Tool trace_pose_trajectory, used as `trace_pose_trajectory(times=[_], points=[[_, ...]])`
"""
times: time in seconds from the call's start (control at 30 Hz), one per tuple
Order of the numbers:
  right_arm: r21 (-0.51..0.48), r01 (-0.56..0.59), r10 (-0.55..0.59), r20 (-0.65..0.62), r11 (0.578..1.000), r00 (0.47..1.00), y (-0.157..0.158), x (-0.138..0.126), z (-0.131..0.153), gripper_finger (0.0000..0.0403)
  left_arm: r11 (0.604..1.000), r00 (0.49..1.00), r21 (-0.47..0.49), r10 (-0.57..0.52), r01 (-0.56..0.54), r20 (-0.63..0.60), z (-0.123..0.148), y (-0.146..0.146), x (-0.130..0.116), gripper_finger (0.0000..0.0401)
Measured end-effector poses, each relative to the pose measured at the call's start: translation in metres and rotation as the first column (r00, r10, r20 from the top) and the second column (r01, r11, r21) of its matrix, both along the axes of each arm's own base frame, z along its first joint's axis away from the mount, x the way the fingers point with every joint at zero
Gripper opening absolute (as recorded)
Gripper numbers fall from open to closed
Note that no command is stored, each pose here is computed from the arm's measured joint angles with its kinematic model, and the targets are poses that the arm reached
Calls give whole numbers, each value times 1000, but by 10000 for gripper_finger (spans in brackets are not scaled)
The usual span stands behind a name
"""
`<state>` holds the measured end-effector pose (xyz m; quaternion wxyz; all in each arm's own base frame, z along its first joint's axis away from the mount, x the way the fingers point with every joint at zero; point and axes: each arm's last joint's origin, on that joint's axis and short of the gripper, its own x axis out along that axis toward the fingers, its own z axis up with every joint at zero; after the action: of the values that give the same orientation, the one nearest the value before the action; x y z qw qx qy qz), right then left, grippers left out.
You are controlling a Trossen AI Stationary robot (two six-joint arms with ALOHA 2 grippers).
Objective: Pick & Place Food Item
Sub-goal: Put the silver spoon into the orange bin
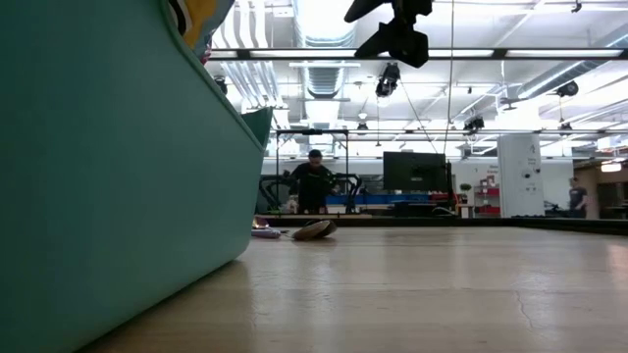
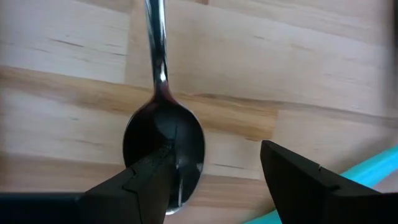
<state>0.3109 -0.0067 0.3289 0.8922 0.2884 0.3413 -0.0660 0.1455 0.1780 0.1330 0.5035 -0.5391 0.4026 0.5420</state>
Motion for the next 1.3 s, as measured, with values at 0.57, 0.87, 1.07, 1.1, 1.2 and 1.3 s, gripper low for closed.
trace_pose_trajectory(times=[0.57, 0.87, 1.07, 1.1, 1.2, 1.3], points=[[53, -67, 67, 5, 996, 998, 3, 0, 0, 233, 991, 943, 104, -117, 88, 312, -4, 14, 29, 237], [56, -71, 71, 5, 996, 997, 3, 0, 0, 233, 987, 928, 120, -142, 107, 345, -7, 17, 34, 237], [56, -71, 71, 7, 996, 997, 3, 0, 0, 233, 988, 926, 106, -141, 111, 349, -6, 16, 34, 237], [55, -71, 71, 7, 996, 997, 3, 0, 0, 233, 989, 925, 98, -141, 114, 352, -5, 15, 34, 237], [55, -71, 71, 10, 996, 997, 3, 0, 1, 233, 991, 931, 73, -134, 116, 341, 1, 13, 32, 237], [55, -71, 71, 11, 996, 997, 3, 0, 1, 233, 990, 934, 91, -133, 109, 330, 13, 13, 31, 237]])
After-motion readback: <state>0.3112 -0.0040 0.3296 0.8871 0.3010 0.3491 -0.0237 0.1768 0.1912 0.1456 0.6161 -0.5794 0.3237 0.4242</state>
